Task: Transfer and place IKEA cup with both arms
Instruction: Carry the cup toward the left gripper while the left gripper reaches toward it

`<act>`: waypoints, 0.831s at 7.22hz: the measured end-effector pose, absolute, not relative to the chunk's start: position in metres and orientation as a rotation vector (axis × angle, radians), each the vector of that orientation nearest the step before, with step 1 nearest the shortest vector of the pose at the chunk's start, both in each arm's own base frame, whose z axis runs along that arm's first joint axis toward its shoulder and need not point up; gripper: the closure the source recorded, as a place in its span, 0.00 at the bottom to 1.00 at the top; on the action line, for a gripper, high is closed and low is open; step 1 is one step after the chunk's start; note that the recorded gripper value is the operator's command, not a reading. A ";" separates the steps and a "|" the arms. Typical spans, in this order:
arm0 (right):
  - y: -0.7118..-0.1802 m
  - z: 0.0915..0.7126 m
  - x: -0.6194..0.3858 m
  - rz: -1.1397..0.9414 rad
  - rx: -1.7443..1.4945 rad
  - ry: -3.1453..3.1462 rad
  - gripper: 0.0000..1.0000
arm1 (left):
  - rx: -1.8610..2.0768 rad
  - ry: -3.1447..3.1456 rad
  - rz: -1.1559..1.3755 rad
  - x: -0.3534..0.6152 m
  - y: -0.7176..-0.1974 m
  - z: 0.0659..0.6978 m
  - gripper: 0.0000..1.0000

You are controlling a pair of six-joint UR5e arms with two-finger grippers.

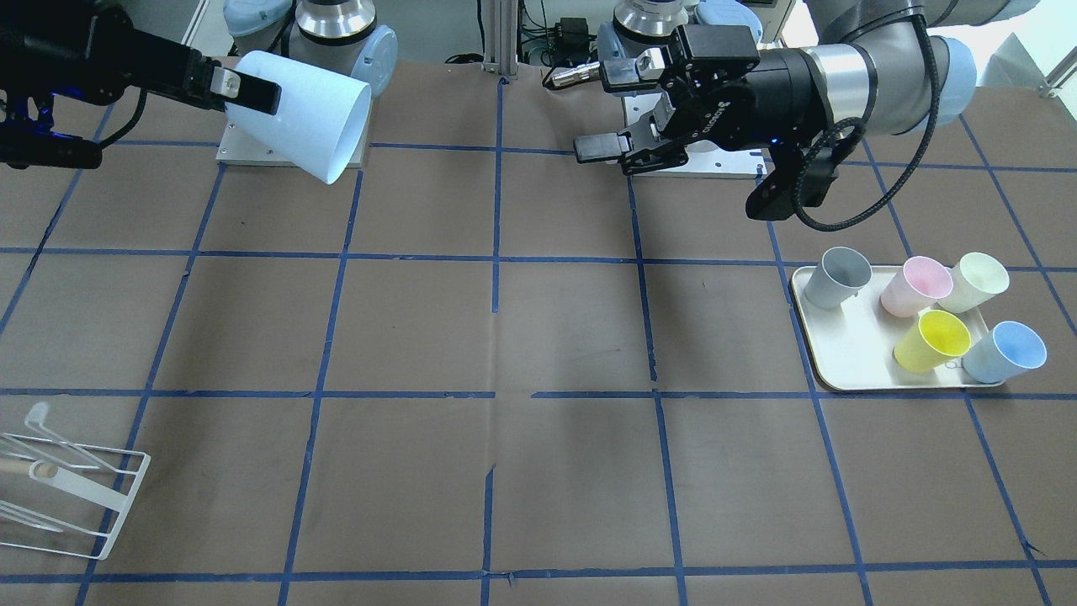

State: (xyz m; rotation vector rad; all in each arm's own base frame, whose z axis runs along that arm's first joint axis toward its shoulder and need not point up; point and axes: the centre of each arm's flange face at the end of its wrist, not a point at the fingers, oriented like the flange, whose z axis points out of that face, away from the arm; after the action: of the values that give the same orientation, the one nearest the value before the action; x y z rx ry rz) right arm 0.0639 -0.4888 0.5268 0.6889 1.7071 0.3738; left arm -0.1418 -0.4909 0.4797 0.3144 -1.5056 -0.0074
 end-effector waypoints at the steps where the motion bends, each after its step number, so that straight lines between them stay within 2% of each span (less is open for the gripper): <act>1: -0.486 0.530 0.078 0.383 0.668 1.702 0.70 | 0.279 -1.500 0.004 -0.149 -0.492 0.481 0.00; 6: -0.482 0.529 0.135 0.437 0.583 1.683 0.70 | 0.217 -1.417 -0.001 -0.172 -0.490 0.489 0.00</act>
State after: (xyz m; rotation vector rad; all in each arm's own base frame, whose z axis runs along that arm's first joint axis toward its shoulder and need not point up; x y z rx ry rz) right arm 0.1352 -0.4823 0.5288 0.5834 1.6835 0.4373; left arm -0.1723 -0.4900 0.4888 0.2173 -1.4169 -0.0008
